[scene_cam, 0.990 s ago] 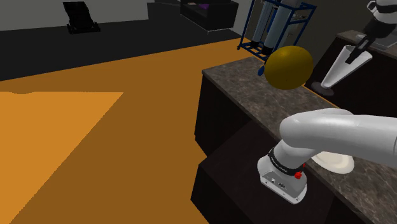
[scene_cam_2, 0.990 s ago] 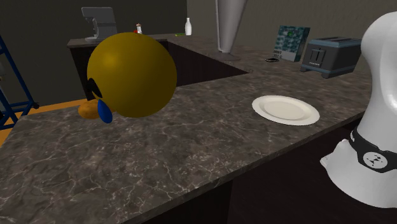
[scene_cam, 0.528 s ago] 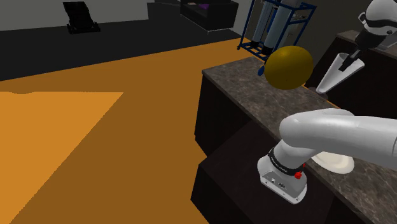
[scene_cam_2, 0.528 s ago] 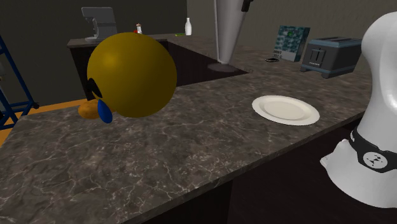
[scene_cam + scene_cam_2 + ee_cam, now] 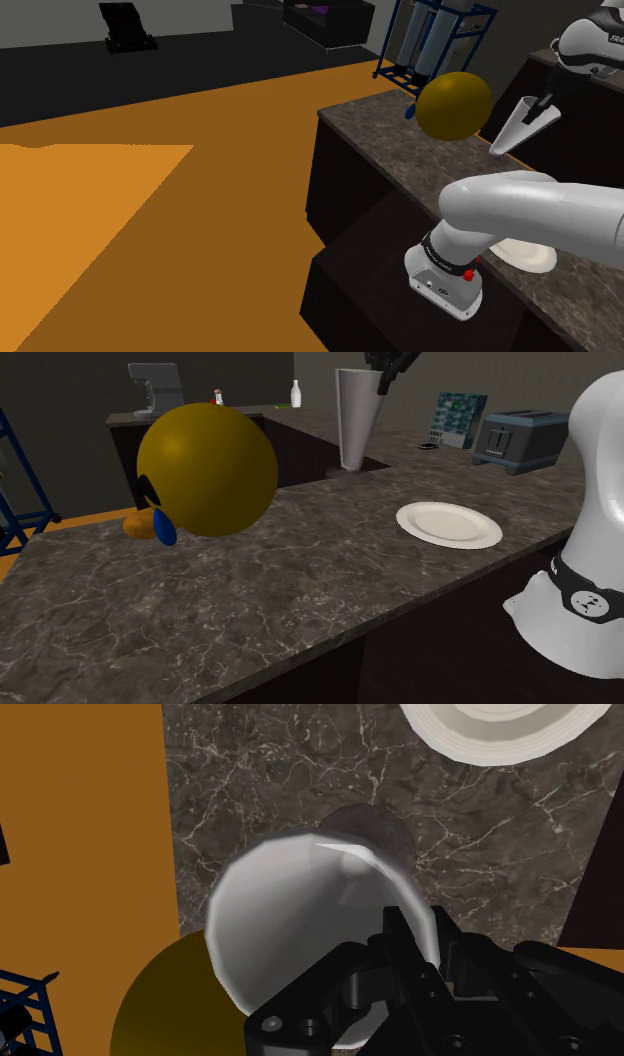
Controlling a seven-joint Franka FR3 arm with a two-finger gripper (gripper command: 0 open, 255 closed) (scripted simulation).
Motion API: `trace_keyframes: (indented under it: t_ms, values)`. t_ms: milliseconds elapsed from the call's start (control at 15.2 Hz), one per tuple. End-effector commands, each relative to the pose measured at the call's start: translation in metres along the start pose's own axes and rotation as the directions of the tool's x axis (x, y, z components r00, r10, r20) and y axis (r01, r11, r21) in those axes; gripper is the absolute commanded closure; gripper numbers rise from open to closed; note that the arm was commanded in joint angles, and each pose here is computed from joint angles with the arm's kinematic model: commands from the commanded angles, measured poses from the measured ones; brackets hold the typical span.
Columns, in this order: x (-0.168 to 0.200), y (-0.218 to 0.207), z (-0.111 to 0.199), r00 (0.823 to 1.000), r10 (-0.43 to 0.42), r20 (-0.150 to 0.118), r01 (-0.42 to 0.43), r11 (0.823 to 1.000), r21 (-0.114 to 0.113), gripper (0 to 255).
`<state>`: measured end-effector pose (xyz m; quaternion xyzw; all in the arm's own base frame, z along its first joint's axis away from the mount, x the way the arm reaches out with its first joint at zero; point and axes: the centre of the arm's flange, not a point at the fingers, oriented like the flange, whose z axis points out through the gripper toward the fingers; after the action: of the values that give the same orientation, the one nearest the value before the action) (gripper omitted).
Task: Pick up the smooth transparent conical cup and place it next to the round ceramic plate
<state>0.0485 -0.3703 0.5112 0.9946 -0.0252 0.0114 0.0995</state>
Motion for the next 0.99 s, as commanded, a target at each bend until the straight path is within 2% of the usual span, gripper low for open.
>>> trace_keyframes:
  t_ms: [0, 924]
  values:
    - [-0.001, -0.002, 0.011, 1.0, 0.0, -0.001, 0.0, 1.0, -0.001, 255]
    - [-0.003, -0.016, 0.083, 1.0, 0.0, -0.001, 0.0, 1.0, -0.001, 255]
